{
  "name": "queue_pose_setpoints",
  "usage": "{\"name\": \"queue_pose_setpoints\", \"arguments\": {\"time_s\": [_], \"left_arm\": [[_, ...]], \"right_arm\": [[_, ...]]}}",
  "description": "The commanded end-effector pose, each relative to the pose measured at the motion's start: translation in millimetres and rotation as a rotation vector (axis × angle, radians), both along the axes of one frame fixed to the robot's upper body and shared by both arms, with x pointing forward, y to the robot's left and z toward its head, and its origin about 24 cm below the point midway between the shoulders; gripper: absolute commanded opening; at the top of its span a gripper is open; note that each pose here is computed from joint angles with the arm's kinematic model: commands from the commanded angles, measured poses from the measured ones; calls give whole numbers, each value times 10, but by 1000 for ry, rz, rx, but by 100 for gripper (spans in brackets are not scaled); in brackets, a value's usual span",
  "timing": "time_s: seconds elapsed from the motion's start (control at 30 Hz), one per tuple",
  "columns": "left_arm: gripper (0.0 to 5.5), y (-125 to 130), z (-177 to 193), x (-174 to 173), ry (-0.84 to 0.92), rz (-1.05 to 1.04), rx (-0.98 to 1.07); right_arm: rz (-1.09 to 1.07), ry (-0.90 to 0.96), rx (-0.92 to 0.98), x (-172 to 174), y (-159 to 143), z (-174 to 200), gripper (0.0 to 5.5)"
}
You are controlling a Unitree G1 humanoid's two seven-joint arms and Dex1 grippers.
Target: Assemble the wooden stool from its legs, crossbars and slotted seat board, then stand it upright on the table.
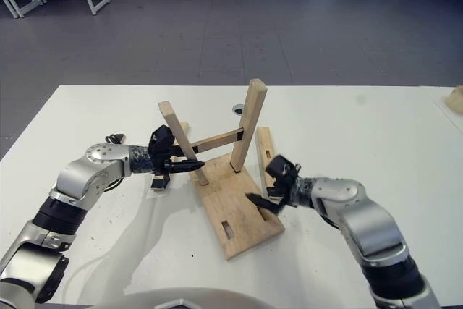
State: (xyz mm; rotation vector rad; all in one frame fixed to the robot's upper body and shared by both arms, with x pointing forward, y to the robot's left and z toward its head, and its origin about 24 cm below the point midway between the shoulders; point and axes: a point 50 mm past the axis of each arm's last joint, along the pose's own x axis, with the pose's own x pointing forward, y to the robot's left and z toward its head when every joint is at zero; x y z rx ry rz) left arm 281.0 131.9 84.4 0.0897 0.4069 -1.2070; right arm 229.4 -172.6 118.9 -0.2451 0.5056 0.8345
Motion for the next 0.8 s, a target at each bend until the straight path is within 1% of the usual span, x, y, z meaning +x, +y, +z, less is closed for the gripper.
{"name": "queue_pose_setpoints", "arguments": {"time_s": [0.03,0.07,0.17,0.23,0.27,0.3,0.33,0.4,0.5,0.57,0.67,0.7,0.77,0.8], "left_arm": [[206,175,-671,-329,252,16,276],[206,170,-668,-330,253,19,268],[206,166,-668,-330,248,20,262],[206,164,-678,-326,237,24,266],[206,157,-679,-326,232,24,264],[206,148,-676,-328,226,20,260],[206,138,-670,-330,220,13,257],[206,121,-647,-346,205,-21,245],[206,112,-592,-350,193,-94,207],[206,136,-551,-266,167,-128,209],[206,170,-507,-150,134,-136,226],[206,177,-502,-131,128,-135,228],[206,183,-506,-123,124,-136,227],[206,184,-513,-131,124,-137,226]], "right_arm": [[-66,4,88,35,-33,148,460],[-70,21,101,19,-47,147,447],[-66,71,123,-43,-75,151,377],[-125,79,99,-22,-161,128,332],[-187,67,93,26,-208,122,306],[-236,49,94,70,-239,118,295],[-281,37,96,114,-261,112,267],[-424,-8,121,294,-330,85,231],[-573,-43,173,526,-369,45,172],[-709,-82,159,672,-471,16,151],[-829,-117,135,783,-560,-6,151],[-833,-127,131,813,-522,-3,151],[-710,-124,160,807,-185,47,151],[-608,-117,201,765,55,99,151]]}}
